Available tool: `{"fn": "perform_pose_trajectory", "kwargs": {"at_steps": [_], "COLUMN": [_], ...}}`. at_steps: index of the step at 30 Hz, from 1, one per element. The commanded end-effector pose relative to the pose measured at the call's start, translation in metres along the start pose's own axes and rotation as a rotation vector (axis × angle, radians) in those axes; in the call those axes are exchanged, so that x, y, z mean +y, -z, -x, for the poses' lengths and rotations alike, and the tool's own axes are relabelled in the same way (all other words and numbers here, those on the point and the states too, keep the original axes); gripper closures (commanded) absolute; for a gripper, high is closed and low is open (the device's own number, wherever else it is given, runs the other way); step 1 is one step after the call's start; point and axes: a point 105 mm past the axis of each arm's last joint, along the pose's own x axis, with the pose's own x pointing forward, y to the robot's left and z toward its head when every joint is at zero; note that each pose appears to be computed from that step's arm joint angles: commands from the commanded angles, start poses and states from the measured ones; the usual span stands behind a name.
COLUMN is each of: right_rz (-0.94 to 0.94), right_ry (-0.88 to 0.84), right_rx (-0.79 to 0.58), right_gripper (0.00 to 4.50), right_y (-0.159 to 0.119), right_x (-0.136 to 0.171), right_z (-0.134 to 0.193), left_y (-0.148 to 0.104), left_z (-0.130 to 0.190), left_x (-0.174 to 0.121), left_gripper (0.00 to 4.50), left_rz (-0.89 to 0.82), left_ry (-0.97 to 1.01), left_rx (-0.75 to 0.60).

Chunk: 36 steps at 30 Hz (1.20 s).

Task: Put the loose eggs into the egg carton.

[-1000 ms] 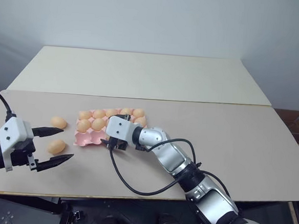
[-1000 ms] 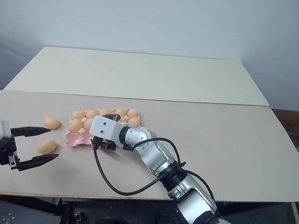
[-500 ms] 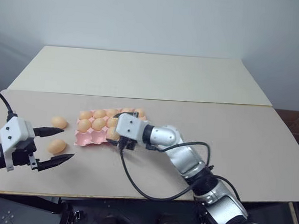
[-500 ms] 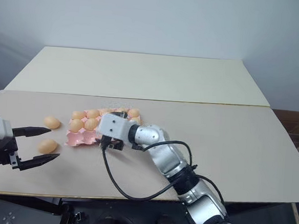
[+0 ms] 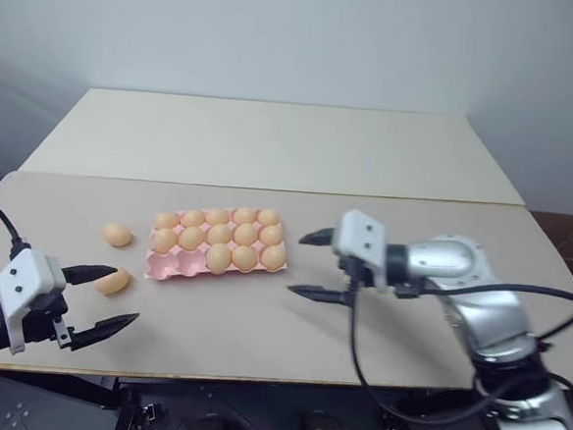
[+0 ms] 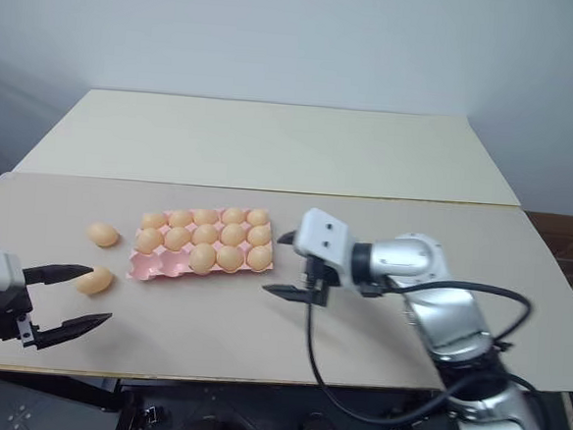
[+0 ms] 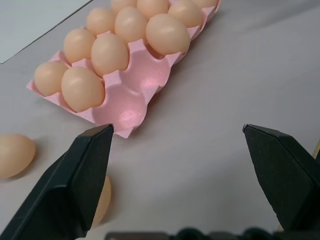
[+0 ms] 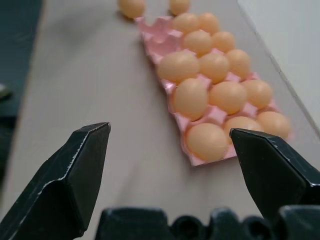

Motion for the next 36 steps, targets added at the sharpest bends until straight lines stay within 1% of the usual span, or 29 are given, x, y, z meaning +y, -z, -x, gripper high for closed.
{"fn": "perform_pose_trajectory", "kwargs": {"at_steps": [1,7,13,16,21,27,31,36], "right_rz": [0.014,0.005,-0.005,-0.011,-0.024,-0.043,-0.056,-0.069], "right_ry": [-0.063,-0.055,-0.043,-0.039,-0.005,0.035,0.056,0.086], "right_rx": [-0.038,-0.02,-0.002,0.001,0.007,0.008,0.023,0.037], "right_gripper": [0.04,0.04,0.04,0.04,0.04,0.04,0.04,0.04], "right_y": [-0.012,-0.011,-0.007,-0.007,-0.006,-0.007,-0.006,-0.004], "right_x": [0.009,0.009,0.011,0.011,0.007,0.006,0.008,0.007], "right_z": [0.016,0.02,0.02,0.02,0.017,0.016,0.018,0.02], "left_y": [-0.009,-0.009,0.004,0.01,0.022,0.044,0.053,0.057], "left_z": [0.003,0.001,-0.002,-0.003,-0.016,-0.034,-0.047,-0.058], "left_x": [0.003,0.003,0.022,0.03,0.038,0.056,0.058,0.062], "left_gripper": [0.0,0.0,0.0,0.0,0.0,0.0,0.0,0.0], "left_rz": [-0.051,-0.056,-0.05,-0.037,0.021,0.048,0.065,0.095], "left_ry": [-0.026,-0.041,-0.187,-0.213,-0.164,-0.192,-0.159,-0.153], "left_rx": [-0.017,-0.021,0.056,0.083,0.083,0.141,0.178,0.178]}}
